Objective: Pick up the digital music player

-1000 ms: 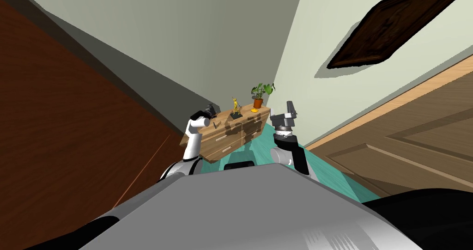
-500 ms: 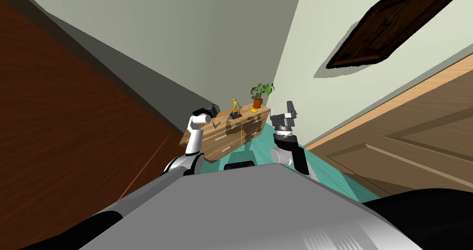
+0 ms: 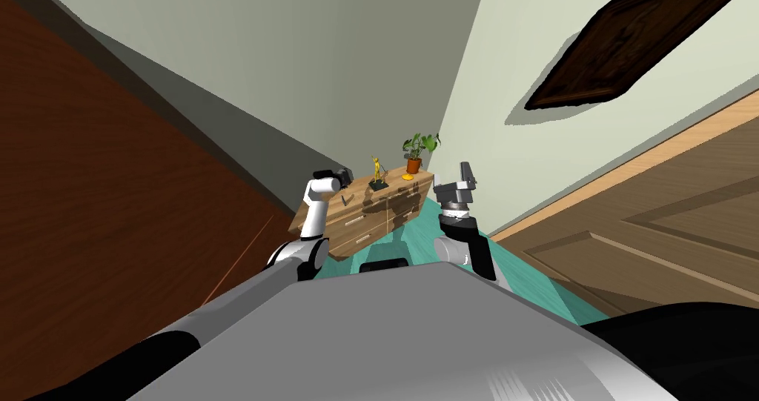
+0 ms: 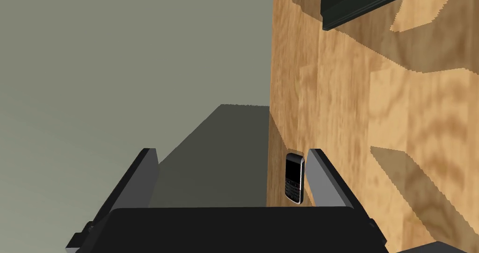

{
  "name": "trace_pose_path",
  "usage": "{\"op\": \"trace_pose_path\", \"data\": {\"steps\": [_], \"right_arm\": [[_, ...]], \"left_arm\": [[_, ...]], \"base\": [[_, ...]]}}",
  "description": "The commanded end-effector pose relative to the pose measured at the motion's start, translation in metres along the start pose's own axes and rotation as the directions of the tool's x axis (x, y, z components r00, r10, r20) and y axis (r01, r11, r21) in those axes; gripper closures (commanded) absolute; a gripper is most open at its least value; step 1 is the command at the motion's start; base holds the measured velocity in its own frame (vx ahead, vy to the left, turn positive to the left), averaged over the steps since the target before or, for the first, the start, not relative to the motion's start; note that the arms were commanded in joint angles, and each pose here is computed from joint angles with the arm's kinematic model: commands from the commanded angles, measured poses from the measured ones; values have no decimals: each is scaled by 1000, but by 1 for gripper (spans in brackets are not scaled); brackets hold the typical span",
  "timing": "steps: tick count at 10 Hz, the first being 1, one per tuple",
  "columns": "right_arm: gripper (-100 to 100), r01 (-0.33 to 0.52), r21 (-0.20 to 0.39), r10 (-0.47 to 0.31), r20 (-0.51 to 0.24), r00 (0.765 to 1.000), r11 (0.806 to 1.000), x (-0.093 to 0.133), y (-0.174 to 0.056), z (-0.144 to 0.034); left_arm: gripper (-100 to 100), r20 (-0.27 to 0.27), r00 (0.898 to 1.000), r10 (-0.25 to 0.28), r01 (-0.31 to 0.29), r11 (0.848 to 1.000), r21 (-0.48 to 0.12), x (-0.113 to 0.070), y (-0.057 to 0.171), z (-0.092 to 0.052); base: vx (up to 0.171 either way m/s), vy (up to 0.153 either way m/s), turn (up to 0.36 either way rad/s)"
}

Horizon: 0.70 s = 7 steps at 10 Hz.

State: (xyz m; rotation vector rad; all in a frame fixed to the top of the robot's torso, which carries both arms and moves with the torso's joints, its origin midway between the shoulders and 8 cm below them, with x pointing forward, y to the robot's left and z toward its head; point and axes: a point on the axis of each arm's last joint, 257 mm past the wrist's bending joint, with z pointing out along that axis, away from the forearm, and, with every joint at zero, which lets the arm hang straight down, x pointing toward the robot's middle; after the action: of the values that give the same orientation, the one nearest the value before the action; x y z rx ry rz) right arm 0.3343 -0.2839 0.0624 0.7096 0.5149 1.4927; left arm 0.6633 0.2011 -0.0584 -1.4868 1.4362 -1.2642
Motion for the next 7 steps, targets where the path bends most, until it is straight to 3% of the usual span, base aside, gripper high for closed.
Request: {"op": "trace_pose_path", "data": {"steps": [1, 2, 7], "right_arm": [[0, 0, 0, 0, 0, 1000, 1000, 0, 0, 0], [0, 0, 0, 0, 0, 1000, 1000, 0, 0, 0], [0, 0, 0, 0, 0, 1000, 1000, 0, 0, 0]], "left_arm": [[-100, 5, 1000, 0, 0, 999, -42, 0, 9, 0], [-100, 6, 1000, -2, 3, 997, -76, 4, 8, 7], [-100, 22, 1000, -2, 7, 979, -204, 5, 33, 10]], "base": [[0, 0, 0], [4, -2, 47], [5, 2, 21]]}}
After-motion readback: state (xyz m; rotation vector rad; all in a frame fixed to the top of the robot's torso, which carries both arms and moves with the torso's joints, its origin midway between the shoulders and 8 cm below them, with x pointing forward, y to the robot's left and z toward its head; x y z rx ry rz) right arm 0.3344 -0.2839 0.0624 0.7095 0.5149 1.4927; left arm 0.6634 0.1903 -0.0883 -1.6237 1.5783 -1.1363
